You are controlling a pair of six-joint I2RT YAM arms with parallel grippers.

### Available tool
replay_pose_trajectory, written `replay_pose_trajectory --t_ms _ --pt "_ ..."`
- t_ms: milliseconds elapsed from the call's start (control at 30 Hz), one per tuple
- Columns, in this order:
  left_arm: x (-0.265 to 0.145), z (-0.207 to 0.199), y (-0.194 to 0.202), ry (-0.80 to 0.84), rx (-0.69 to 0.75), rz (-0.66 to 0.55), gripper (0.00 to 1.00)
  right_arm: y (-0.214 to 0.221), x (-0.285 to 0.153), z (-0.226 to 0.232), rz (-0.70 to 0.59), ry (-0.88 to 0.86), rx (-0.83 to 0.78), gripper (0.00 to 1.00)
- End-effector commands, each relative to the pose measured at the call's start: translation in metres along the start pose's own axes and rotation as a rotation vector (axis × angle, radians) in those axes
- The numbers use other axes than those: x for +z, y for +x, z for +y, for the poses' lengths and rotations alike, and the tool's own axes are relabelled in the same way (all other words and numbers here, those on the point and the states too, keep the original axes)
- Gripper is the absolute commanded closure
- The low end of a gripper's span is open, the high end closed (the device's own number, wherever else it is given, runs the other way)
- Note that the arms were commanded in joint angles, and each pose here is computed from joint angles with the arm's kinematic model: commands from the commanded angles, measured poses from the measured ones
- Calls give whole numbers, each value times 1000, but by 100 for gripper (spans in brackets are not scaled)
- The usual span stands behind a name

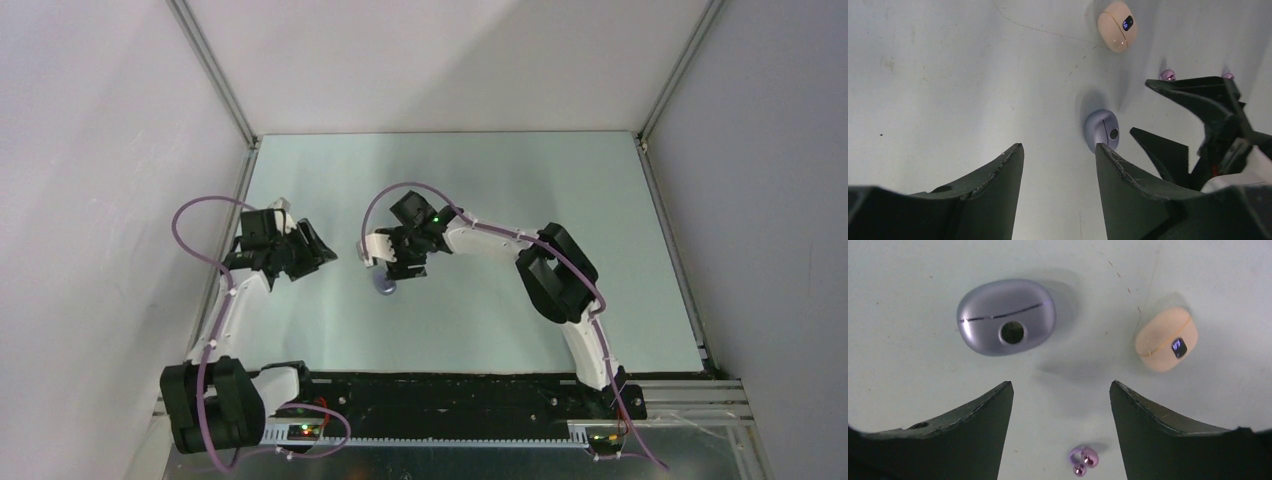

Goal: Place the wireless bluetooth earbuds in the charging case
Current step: Adjust the charging case at the center of the board.

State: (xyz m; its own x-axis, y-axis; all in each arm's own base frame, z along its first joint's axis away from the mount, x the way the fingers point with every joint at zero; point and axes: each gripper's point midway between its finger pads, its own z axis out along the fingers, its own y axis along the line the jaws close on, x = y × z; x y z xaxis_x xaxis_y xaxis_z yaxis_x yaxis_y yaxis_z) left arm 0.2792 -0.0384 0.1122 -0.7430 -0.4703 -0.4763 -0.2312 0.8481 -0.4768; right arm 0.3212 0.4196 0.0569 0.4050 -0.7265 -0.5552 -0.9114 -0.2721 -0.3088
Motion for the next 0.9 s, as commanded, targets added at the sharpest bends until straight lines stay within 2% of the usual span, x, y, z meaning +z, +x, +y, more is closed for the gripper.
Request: replay_pose_trajectory --t_ms 0,267,567,867 --pt "-10 -9 -5 51 14 -43 40 -29 11 -7 -81 14 -168 24" --pt "-14 -9 -6 67 7 -60 40 -52 28 22 -175 -122 -239 24" --pt "-19 -10 -4 81 14 -67 41 -71 44 19 -238 -137 -249 25" --pt "-20 -13 -2 107 8 -75 41 -45 34 32 -101 -339 -38 24"
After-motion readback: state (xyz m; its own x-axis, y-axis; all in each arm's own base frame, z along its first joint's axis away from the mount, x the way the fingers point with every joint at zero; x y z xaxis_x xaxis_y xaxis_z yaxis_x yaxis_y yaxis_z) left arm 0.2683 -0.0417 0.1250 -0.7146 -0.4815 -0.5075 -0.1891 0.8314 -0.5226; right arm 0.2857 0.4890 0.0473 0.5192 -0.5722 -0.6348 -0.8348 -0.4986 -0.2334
